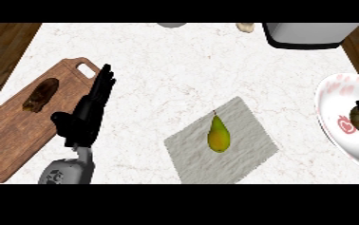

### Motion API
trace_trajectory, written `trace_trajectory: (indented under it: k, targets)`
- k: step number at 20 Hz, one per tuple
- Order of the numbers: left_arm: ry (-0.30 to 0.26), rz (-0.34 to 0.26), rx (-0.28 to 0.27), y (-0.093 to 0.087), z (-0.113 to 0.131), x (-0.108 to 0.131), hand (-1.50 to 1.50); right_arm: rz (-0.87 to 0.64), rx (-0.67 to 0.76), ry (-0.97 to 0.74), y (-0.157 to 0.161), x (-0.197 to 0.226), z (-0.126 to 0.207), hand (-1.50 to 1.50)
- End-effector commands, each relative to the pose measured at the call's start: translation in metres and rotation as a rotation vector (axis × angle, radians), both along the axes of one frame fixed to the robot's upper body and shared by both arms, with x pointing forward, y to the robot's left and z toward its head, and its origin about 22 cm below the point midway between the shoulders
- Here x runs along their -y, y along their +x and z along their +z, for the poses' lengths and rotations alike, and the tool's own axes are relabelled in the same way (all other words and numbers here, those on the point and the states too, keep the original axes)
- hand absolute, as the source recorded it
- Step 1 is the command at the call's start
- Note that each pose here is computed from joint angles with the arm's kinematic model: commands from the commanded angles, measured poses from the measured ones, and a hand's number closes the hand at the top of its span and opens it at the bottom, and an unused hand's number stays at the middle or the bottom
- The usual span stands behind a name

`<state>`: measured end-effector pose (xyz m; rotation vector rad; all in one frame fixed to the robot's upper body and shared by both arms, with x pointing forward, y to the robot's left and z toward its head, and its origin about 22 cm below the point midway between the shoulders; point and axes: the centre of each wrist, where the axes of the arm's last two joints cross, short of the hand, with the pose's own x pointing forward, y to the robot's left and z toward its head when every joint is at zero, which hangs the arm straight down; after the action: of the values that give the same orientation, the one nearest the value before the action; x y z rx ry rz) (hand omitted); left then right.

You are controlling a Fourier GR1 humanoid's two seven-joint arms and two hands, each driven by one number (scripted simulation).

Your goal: Pick the squash from the placemat and place it in the bowl

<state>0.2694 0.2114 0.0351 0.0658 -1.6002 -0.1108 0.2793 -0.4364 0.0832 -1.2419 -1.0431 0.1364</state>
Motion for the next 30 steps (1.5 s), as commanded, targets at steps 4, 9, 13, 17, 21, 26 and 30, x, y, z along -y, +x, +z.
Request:
trace_trajectory:
  k: [4,9,13,17,21,26,30]
  targets:
    - [0.004,0.011,0.013,0.002,-0.013,-0.007,0.00,0.129,0.144,0.115,-0.002,0.008,-0.012,-1.50]
    - [0.004,0.014,-0.015,0.005,-0.016,0.001,0.00,0.115,0.399,0.080,-0.017,0.021,0.011,-1.50]
    - [0.014,0.005,-0.015,-0.007,-0.012,-0.021,0.00,0.051,0.476,0.140,-0.037,0.014,0.026,-1.50]
    - [-0.018,0.003,-0.010,0.004,-0.001,0.004,0.00,0.038,0.484,0.209,-0.057,0.033,0.030,-1.50]
    - [-0.006,0.014,-0.009,0.015,-0.013,-0.007,0.00,0.041,0.556,0.302,-0.091,0.037,0.041,-1.50]
    - [-0.006,0.009,-0.014,-0.004,0.005,-0.010,0.00,0.083,0.582,0.369,-0.126,0.047,0.027,-1.50]
    - [0.000,0.014,0.001,-0.002,-0.005,0.000,0.00,0.121,0.598,0.406,-0.158,0.048,0.009,-1.50]
